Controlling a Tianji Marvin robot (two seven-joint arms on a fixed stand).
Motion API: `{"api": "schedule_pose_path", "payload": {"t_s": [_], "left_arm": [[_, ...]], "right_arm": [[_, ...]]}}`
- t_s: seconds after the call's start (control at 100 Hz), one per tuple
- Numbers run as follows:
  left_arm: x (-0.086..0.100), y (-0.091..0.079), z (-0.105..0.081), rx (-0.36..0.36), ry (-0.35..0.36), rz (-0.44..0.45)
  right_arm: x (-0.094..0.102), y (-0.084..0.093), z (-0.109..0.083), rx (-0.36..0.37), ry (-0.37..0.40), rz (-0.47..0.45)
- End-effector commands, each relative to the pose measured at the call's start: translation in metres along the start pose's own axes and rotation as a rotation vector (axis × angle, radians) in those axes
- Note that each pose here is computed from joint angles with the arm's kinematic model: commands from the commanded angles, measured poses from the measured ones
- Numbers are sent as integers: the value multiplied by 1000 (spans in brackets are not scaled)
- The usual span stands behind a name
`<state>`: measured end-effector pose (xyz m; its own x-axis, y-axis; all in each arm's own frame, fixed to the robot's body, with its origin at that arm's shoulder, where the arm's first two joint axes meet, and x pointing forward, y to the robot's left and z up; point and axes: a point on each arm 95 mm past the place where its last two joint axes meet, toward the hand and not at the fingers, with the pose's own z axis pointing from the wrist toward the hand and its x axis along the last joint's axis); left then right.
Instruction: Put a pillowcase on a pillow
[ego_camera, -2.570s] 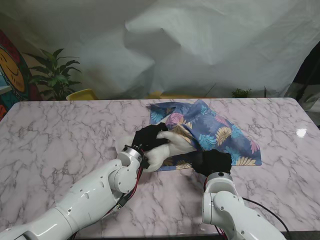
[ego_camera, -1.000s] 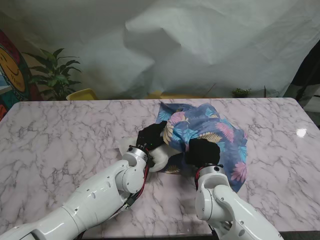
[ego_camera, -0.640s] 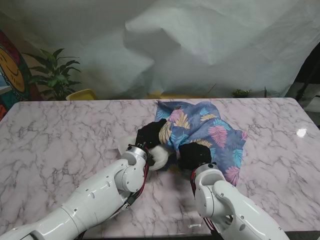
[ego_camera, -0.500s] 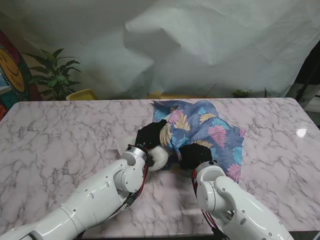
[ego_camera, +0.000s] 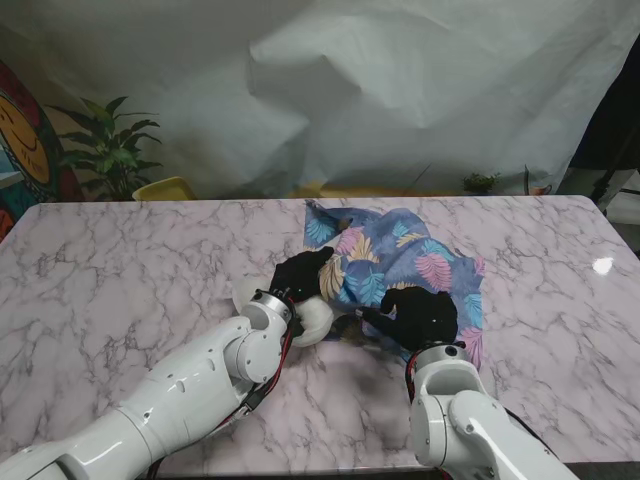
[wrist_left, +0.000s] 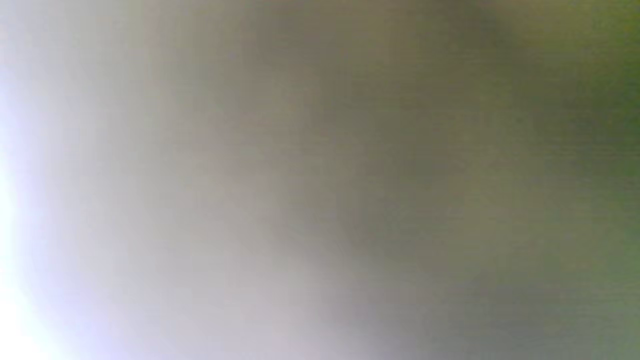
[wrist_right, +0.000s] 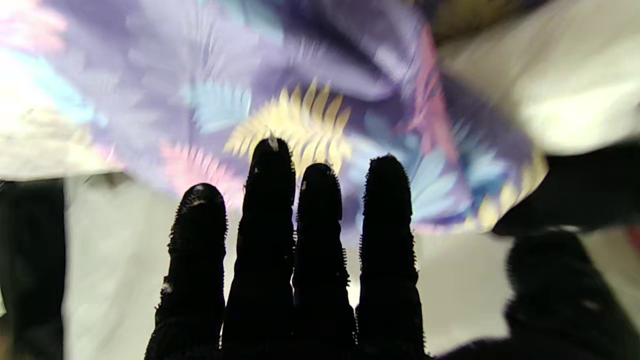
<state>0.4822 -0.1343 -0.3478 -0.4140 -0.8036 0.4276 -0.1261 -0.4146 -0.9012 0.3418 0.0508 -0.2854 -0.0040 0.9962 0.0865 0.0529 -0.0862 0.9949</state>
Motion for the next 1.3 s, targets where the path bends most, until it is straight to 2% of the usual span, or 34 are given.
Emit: {"api": "schedule_pose_path", "payload": {"t_s": [0.0,0.1,0.23,0.33,0.49,0.58,0.7,0.91,1.07,1.18,1.29], "left_arm": [[6,-2,6,-6,12,-6],[7,0,7,-23,35,-1],[7,3,4,-65,59,-9],[5,4,0,-107,75,-6],[1,2,-7,-204,108,44],[-2,3,-11,-259,121,43],[-4,4,-14,-301,141,57],[-3,2,-20,-299,164,103],[-3,-3,-19,-274,176,151],[-4,-10,-19,-294,187,145],[-2,-14,-23,-354,206,123]], "right_arm": [[5,-11,2,5,-41,49],[2,-20,8,72,-86,95],[-7,-36,27,172,-113,162],[-14,-47,42,201,-140,211],[-23,-53,62,173,-176,245],[-26,-53,70,165,-185,255],[-30,-54,79,152,-181,242],[-37,-52,95,133,-166,217],[-35,-53,96,131,-164,213],[-35,-53,95,130,-162,201],[-37,-53,99,129,-166,201]]}}
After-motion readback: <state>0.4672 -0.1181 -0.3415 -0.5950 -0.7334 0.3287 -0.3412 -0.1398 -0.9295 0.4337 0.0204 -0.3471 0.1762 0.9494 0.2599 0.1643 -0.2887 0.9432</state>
